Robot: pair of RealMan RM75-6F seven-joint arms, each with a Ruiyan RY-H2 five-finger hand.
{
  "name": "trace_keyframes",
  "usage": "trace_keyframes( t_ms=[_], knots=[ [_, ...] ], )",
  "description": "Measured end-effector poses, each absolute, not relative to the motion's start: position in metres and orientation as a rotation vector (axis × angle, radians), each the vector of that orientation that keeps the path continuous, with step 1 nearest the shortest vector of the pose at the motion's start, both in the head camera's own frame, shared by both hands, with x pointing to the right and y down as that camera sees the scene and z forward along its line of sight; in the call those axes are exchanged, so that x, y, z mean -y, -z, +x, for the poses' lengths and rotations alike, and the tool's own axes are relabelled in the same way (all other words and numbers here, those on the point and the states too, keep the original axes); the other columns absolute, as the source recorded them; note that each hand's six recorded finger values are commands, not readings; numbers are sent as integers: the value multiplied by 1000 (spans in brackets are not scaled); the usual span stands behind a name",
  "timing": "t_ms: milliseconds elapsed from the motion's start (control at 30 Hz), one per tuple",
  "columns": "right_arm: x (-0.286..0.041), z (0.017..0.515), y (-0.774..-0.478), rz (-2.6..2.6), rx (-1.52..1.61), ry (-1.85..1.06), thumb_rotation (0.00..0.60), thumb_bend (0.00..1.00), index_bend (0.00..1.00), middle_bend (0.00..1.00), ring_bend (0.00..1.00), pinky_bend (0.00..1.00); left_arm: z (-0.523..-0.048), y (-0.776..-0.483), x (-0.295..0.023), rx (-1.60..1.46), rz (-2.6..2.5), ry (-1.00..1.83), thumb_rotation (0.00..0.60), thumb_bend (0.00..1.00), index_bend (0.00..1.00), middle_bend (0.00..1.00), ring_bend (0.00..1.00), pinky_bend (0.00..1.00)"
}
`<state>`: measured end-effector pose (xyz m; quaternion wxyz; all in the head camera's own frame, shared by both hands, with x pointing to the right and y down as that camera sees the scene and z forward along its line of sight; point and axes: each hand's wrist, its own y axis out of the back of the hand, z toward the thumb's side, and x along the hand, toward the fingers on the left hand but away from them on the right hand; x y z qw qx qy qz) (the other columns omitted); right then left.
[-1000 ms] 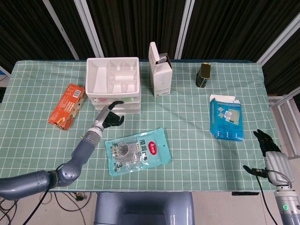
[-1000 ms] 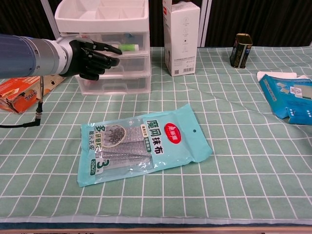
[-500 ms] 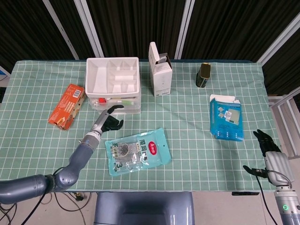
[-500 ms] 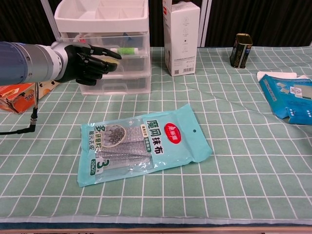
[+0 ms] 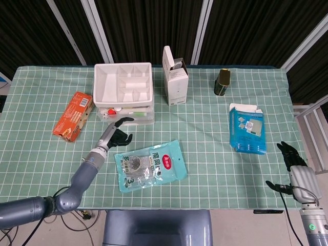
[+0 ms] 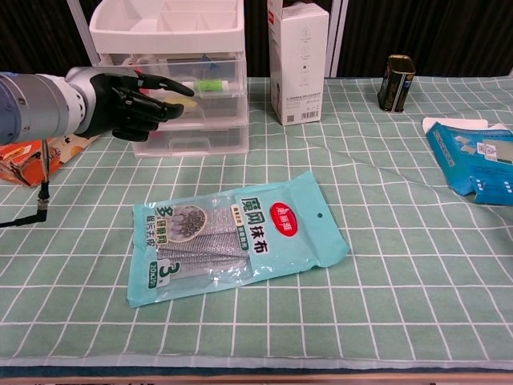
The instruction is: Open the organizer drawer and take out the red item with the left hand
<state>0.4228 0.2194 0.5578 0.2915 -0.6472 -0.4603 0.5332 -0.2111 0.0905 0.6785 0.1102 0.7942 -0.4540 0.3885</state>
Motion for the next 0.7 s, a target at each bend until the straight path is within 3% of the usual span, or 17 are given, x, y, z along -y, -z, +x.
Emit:
trace_keyframes(
  t_ms=[333,700],
  knots=[
    [-219,422,-557,-1723,1226,-1420,600,0,0,0,0,215,-218,-665,-98,1311,2437,-1186,600,477,182,1000,958,1000],
    [-220,422,-558,-1726,1222,-1422,600,0,0,0,0,215,-215,-611,-76,1422,2738,-1362,600,470,214,1000,959,1000]
  ],
)
